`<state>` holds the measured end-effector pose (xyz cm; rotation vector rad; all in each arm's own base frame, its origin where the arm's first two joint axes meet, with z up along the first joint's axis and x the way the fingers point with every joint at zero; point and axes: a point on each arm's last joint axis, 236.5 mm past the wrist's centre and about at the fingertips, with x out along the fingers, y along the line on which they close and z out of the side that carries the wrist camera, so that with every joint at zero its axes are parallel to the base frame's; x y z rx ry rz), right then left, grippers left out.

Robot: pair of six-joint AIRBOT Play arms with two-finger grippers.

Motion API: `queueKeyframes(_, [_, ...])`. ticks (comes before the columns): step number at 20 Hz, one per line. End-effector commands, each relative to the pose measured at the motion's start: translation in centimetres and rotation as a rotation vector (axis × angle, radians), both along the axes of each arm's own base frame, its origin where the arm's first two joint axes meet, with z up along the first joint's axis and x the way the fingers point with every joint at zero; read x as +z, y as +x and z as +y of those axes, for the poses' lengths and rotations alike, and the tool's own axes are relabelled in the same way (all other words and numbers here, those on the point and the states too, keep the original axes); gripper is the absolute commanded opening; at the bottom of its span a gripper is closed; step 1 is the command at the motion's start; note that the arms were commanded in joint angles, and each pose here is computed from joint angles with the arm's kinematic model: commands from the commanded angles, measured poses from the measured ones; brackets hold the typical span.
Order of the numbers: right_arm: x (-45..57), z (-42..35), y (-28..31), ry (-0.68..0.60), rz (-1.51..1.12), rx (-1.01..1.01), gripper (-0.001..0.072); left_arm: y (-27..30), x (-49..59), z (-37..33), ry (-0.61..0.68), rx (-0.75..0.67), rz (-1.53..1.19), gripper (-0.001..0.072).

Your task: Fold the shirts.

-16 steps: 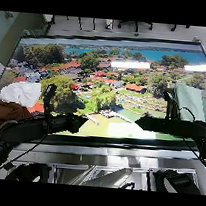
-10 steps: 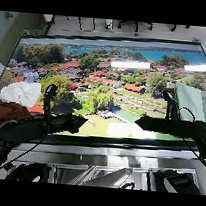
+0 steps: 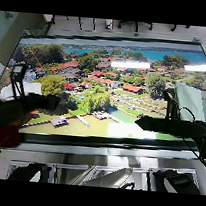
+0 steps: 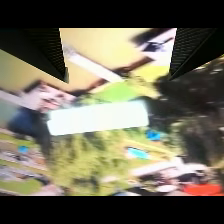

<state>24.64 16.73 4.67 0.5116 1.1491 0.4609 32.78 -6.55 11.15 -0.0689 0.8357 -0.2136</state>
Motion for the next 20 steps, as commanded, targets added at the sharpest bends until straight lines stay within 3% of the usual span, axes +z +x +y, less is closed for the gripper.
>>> queueKeyframes(1, [0.0, 0.0, 0.0, 0.0, 0.0, 0.001, 0.002, 2.9, -1.9, 11.7, 0.227, 0.229, 0.082, 0.0711])
queueKeyframes(4, [0.0, 0.0, 0.0, 0.0, 0.0, 0.001, 0.002, 6.7, -6.1, 16.8, 0.224, 0.328, 0.139, 0.0711])
queueKeyframes(9, [0.0, 0.0, 0.0, 0.0, 0.0, 0.001, 0.002, 14.9, -14.9, 21.0, 0.225, 0.338, 0.245, 0.071])
queueKeyframes(15, [0.0, -0.1, 0.2, -0.012, -0.016, 0.008, 0.002, 17.1, -22.1, 23.8, 0.198, 0.366, 0.414, 0.0709])
queueKeyframes(16, [0.0, -0.1, 0.1, -0.013, -0.016, 0.009, 0.002, 17.0, -22.5, 24.4, 0.206, 0.374, 0.437, 0.057])
queueKeyframes(17, [0.0, -0.1, 0.1, -0.012, -0.016, 0.008, 0.0019, 16.6, -22.7, 24.3, 0.205, 0.372, 0.471, 0.0251])
queueKeyframes(18, [0.0, -0.1, 0.1, -0.012, -0.016, 0.008, 0.002, 16.2, -22.8, 24.2, 0.203, 0.366, 0.504, 0.0015])
queueKeyframes(20, [0.0, -0.1, 0.1, -0.012, -0.016, 0.008, 0.002, 16.5, -21.5, 23.8, 0.198, 0.363, 0.515, 0.0015])
